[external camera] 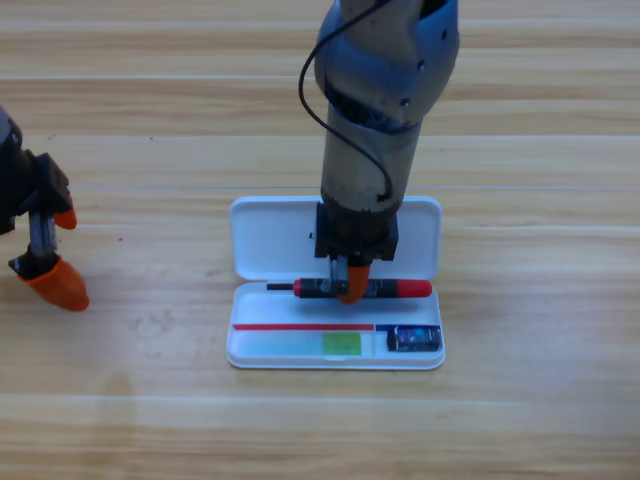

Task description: Clean up eraser and pencils

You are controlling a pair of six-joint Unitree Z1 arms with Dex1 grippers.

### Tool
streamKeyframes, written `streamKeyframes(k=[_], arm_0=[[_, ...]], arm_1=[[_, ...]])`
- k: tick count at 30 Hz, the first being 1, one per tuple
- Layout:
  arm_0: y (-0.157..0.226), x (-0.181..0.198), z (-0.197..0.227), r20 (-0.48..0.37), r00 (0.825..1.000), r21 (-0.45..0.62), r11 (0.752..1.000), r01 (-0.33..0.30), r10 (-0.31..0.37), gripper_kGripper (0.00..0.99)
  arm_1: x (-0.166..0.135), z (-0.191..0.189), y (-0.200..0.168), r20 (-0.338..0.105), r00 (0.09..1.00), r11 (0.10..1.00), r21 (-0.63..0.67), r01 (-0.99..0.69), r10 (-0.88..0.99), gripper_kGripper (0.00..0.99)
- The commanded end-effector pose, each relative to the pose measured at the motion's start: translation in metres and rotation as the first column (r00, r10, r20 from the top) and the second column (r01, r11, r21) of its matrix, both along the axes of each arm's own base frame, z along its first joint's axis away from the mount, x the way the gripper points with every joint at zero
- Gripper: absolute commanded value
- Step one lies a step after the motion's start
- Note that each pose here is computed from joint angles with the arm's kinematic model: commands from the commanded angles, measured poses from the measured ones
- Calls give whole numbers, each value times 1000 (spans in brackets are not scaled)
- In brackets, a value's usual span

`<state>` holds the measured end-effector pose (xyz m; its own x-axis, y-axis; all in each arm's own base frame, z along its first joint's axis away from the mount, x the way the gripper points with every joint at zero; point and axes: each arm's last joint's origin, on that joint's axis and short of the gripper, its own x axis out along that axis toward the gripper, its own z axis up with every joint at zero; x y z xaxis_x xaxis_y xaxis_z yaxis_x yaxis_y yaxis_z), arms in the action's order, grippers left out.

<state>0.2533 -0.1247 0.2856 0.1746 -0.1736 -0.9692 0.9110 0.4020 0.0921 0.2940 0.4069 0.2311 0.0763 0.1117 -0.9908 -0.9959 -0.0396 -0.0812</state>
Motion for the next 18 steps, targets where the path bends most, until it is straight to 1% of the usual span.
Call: streamKeyframes(k=[1,8,15,16,17,18], arm_0=[[4,0,-5,-11,1000,-5,1000,-5,5,990],[3,3,-1,11,1000,-16,1000,-8,8,990],[3,12,4,29,999,-28,999,-27,27,990],[3,13,4,30,999,-29,999,-28,29,990],[4,14,4,34,999,-32,999,-31,32,990],[4,15,5,36,999,-36,999,-33,34,989]], arm_1=[[-6,-35,13,-53,999,998,-65,-18,15,0],[-7,-35,13,-53,999,998,-65,-12,8,0],[-7,-34,14,-50,999,998,-60,-6,3,0],[-6,-34,14,-49,999,998,-58,-4,1,25],[-6,-33,14,-48,999,998,-57,-1,-2,173],[-6,-32,14,-47,999,999,-54,2,-5,374]])
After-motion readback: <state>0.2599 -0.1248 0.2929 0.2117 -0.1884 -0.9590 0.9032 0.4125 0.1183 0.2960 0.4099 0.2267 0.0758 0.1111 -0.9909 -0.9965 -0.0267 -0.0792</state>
